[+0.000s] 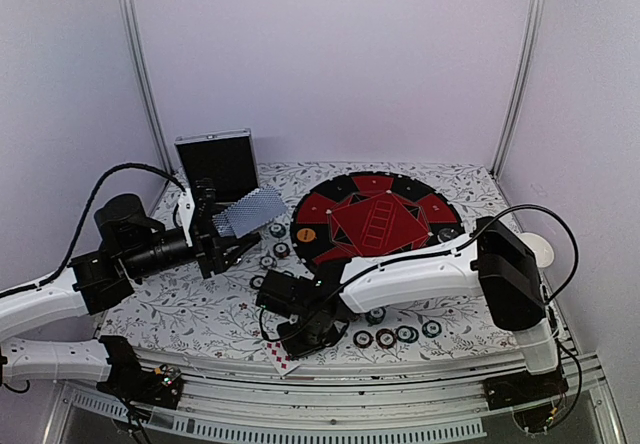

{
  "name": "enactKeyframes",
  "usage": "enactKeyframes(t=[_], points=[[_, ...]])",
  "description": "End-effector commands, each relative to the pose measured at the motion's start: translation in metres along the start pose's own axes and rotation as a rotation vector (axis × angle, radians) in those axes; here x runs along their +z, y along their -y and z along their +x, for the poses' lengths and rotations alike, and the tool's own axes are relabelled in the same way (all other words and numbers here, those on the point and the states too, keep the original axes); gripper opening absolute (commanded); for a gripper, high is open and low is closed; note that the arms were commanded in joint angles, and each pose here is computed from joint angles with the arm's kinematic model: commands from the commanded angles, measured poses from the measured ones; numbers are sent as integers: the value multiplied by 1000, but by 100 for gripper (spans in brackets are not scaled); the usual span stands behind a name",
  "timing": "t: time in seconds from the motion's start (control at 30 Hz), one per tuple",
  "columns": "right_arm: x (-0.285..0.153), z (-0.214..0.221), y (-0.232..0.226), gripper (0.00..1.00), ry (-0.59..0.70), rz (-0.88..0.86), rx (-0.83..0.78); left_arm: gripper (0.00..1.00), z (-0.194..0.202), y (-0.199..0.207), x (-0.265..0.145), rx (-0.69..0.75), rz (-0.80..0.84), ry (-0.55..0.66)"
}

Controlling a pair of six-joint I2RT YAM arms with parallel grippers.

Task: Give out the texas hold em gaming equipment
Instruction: Pick up the poker card from the center of the board.

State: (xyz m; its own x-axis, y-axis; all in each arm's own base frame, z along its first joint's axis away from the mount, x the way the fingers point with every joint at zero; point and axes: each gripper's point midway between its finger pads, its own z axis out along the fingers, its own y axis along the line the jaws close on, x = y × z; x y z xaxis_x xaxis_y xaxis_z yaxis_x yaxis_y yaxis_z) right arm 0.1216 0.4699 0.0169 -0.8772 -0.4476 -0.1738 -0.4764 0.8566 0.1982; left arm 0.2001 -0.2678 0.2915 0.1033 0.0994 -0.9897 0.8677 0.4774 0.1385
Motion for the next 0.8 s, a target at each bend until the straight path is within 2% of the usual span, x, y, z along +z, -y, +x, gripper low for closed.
enactKeyframes(t=[0.0, 0.23, 0.47, 0.63, 0.7, 0.77], points=[[-3, 5, -2, 2, -4, -60, 2, 52, -5, -3, -3, 22, -10, 26], [-34, -5, -14, 2, 73, -216, -30, 52, -5, -3, -4, 24, -13, 30], [-48, -1, -18, 3, 74, -301, -57, 52, -6, -3, -5, 25, -14, 31], [-69, 16, -29, 17, 71, -481, 12, 52, -7, -4, -5, 31, -17, 33], [-69, 21, -22, 18, 96, -452, 13, 52, -7, -5, -5, 34, -22, 32], [-72, 19, -12, 18, 158, -365, -71, 52, -8, -6, -6, 39, -31, 34]])
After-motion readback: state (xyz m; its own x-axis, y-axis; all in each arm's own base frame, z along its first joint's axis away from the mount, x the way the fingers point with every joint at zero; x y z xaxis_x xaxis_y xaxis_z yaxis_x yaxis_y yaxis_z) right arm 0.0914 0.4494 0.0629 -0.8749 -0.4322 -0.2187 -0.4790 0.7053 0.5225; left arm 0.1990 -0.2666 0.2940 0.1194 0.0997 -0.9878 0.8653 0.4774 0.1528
